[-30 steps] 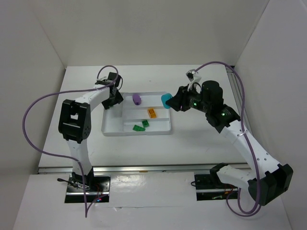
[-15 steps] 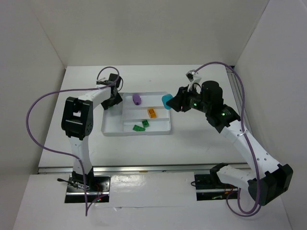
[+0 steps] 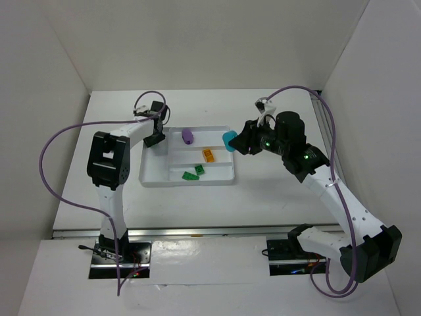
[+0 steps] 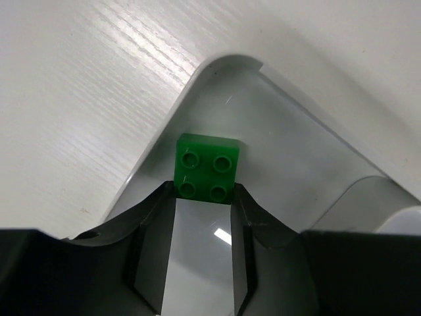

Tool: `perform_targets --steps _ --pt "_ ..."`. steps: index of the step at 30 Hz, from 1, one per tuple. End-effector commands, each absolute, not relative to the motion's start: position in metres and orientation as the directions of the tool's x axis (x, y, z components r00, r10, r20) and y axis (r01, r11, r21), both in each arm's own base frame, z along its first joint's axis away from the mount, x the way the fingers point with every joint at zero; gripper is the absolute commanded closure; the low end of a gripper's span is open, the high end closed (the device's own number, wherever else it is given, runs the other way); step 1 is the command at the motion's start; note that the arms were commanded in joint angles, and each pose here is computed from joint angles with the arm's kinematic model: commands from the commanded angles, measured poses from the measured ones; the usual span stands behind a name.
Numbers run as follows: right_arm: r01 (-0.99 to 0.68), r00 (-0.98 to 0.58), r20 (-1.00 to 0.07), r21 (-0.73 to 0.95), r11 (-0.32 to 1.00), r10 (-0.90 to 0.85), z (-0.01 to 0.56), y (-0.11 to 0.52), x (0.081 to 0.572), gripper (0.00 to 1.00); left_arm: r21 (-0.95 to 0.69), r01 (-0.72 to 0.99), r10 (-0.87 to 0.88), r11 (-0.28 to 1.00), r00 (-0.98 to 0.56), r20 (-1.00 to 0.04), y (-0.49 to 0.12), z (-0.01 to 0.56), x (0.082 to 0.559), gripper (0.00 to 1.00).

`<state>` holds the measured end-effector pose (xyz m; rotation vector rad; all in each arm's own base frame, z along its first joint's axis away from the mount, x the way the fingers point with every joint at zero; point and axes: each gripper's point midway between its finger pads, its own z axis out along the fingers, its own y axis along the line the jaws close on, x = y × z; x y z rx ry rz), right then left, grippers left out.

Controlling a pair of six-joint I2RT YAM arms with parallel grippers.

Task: Sort the legos into containers by color

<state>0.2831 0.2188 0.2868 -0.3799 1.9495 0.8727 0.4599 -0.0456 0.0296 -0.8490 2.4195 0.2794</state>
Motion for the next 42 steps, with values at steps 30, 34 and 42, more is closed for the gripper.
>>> perform_targets --steps 30,34,42 --pt "-0.564 -0.47 -0.878 0.377 0.734 0.09 0.298 0.205 0.29 0.75 -0.149 -0.14 -0.198 0.979 -0.822 -0.534 -0.193 0.088 0.327 0.91" --pt "-0.561 -0.477 -0.875 0.379 0.736 0.086 0.294 0.205 0.29 0.75 -0.117 -0.154 -0.193 0.981 -0.821 -0.538 -0.187 0.082 0.327 0.86" --pt "-0.564 -0.47 -0.878 0.377 0.734 0.09 0.296 0.206 0.291 0.75 -0.106 -0.189 -0.216 0.976 -0.808 -0.548 -0.179 0.077 0.323 0.35"
